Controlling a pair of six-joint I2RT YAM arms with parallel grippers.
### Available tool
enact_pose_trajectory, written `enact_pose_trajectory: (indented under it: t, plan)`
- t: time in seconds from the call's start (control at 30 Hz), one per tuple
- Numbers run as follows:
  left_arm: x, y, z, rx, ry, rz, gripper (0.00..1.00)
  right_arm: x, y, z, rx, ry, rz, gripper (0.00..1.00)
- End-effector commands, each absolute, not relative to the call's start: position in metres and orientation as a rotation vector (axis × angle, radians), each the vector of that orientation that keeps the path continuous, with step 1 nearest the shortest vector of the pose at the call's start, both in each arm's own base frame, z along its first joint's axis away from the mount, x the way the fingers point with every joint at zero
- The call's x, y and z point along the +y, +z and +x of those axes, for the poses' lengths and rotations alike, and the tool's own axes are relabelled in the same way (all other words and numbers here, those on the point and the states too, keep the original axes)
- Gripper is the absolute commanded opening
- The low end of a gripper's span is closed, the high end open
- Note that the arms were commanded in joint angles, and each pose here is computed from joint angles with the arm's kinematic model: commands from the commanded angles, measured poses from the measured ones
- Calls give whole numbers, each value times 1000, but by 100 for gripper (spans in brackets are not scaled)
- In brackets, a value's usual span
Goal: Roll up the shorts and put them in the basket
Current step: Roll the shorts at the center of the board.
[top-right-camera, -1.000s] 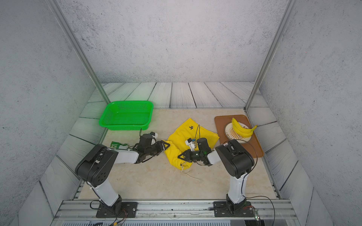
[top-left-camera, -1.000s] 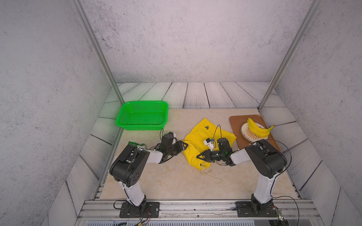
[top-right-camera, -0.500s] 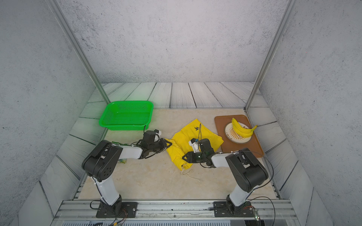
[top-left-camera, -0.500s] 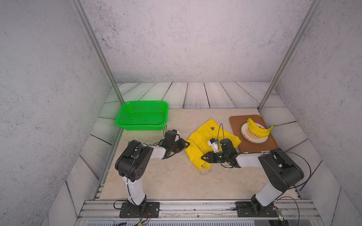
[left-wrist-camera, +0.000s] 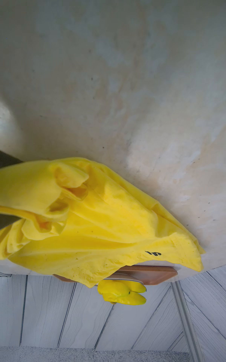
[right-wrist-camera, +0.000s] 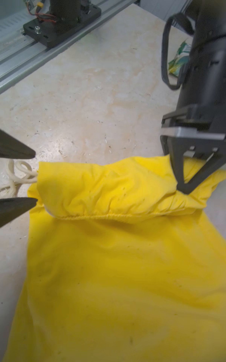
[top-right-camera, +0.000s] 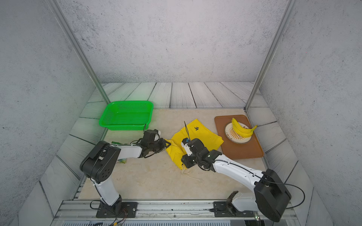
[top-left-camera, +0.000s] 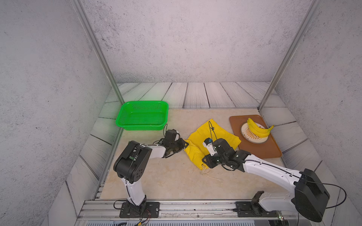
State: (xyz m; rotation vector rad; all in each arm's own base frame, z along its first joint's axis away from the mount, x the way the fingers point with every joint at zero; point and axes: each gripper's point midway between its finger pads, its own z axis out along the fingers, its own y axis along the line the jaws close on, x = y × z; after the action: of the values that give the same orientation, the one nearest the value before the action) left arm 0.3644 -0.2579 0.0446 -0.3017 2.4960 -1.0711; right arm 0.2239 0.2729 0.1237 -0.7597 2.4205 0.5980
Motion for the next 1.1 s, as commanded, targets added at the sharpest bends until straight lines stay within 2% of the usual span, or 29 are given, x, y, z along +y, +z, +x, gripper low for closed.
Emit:
enact_pose_trajectory:
  t: [0.0,0.2,0.27,0.37,0.57,0.73,0.8,0.83,1.07]
  plan:
    - [-227,-3,332,2712,-851,-438,0,271,115,224,2401,348,-885,41]
    - [-229,-5,324,2746,-881,-495,0,302,102,229,2320,139,-1035,50]
    - [-230,-4,322,2753,-890,-506,0,304,91,233,2319,32,-1060,61]
    - [-232,-3,322,2754,-913,-510,0,303,76,239,2308,-97,-1080,72]
    - [-234,-1,321,2761,-921,-506,0,301,70,244,2259,-229,-1090,74]
    - [-235,-2,321,2765,-928,-491,0,319,114,238,2096,-184,-1094,74]
    - [-235,-2,321,2762,-929,-490,0,321,125,243,2059,-181,-1076,76]
    - [-236,-1,322,2760,-935,-487,0,322,127,247,2037,-208,-1074,80]
    - [-237,0,323,2758,-949,-491,0,327,78,263,2113,-302,-1148,84]
